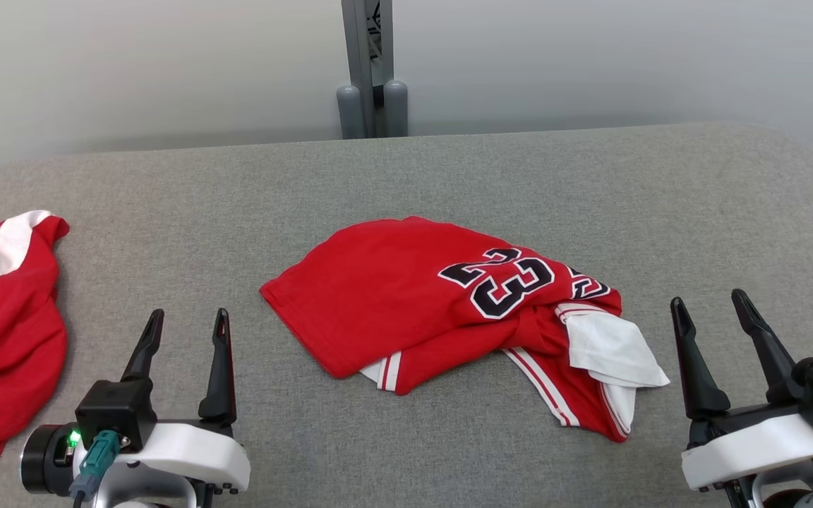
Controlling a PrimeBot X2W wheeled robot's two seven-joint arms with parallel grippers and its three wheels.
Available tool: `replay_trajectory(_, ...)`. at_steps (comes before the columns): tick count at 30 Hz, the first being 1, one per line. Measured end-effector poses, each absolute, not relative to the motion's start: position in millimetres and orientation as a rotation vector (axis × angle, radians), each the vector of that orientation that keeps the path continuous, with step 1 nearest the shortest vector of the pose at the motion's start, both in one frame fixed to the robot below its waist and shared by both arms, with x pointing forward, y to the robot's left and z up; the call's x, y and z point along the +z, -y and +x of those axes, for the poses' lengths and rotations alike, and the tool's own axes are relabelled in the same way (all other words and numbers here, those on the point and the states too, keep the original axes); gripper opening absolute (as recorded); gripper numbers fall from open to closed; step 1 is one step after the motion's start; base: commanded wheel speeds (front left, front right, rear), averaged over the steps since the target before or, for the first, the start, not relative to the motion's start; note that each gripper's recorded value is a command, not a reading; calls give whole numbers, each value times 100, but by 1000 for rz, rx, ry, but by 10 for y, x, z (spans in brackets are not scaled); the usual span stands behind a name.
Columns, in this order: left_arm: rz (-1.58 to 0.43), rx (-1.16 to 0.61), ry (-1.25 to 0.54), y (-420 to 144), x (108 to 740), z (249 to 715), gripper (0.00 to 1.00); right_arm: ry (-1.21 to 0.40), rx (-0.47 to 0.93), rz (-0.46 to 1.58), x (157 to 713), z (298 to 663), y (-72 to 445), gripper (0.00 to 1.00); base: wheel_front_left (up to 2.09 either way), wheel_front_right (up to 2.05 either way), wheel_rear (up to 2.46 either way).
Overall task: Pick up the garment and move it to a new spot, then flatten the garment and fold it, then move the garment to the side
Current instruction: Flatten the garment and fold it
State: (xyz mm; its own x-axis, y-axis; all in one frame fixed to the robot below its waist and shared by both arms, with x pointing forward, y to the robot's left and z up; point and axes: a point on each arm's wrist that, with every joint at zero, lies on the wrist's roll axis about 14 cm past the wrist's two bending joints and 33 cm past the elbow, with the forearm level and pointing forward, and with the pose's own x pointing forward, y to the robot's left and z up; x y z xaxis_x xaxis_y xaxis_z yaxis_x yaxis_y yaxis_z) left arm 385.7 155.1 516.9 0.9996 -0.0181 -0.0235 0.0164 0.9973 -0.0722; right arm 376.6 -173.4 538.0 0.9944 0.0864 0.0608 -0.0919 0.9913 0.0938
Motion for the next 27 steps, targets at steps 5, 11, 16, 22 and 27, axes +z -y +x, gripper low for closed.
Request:
replay_trajectory(5, -72, -56, -7, -1473, 5242, 3947, 100, 48, 103, 101, 5352, 3804, 1689, 100, 0, 0, 0)
replay_trajectory(11, -56, -239, -173, -1063, 4916, 3983, 100, 41, 120, 100, 5340, 3877, 1629, 100, 0, 0, 0)
replay_trajectory(16, -28, -376, -374, -756, 4441, 3941, 100, 21, 120, 106, 5260, 3922, 1625, 100, 0, 0, 0)
replay_trajectory(22, 23, -474, -530, -563, 3991, 3958, 100, -8, 93, 119, 5122, 3974, 1705, 100, 0, 0, 0)
replay_trajectory(27, 68, -494, -576, -530, 3780, 4095, 100, -18, 63, 121, 5054, 3999, 1805, 100, 0, 0, 0)
